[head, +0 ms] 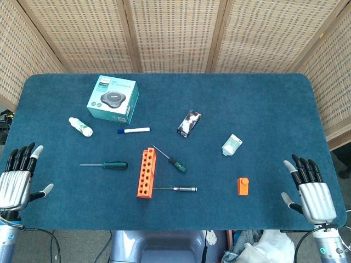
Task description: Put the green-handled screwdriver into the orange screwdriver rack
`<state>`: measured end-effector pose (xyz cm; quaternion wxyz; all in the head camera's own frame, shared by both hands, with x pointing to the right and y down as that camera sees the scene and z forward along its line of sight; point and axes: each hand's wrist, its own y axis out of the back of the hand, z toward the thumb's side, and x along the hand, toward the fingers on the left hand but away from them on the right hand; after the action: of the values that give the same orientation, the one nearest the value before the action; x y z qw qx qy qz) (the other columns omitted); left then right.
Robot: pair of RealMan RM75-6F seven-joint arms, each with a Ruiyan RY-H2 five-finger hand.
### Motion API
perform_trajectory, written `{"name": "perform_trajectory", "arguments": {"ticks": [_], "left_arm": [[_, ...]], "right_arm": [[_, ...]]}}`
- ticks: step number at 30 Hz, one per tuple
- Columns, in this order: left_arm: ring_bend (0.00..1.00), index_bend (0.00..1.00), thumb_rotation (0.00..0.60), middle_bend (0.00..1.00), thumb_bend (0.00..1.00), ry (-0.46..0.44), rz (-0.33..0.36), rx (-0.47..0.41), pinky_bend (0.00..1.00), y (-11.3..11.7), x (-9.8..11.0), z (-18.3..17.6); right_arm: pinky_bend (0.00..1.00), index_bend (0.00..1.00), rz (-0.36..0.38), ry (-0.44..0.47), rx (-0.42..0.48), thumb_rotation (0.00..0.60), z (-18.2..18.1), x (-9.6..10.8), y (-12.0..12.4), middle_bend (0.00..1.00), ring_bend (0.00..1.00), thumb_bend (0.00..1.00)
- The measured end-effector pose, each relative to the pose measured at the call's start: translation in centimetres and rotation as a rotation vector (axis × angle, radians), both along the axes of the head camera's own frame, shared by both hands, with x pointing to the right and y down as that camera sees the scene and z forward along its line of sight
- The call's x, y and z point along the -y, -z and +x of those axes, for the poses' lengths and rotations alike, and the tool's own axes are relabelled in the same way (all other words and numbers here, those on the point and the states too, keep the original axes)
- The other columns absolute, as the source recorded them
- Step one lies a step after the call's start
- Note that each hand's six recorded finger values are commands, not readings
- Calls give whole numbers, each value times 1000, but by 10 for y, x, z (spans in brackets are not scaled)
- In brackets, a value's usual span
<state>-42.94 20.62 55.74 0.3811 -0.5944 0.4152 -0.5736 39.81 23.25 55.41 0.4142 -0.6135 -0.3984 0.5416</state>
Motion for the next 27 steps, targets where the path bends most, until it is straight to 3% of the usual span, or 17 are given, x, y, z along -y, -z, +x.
{"name": "perform_trajectory", "arguments": {"ticks": [27], "left_arm": [[0,74,600,0,98,-6,-7,-10,0,-2,1,2]], "right_arm": [[0,85,-8,-18,-1,600,5,-2,2,0,0,231]]}}
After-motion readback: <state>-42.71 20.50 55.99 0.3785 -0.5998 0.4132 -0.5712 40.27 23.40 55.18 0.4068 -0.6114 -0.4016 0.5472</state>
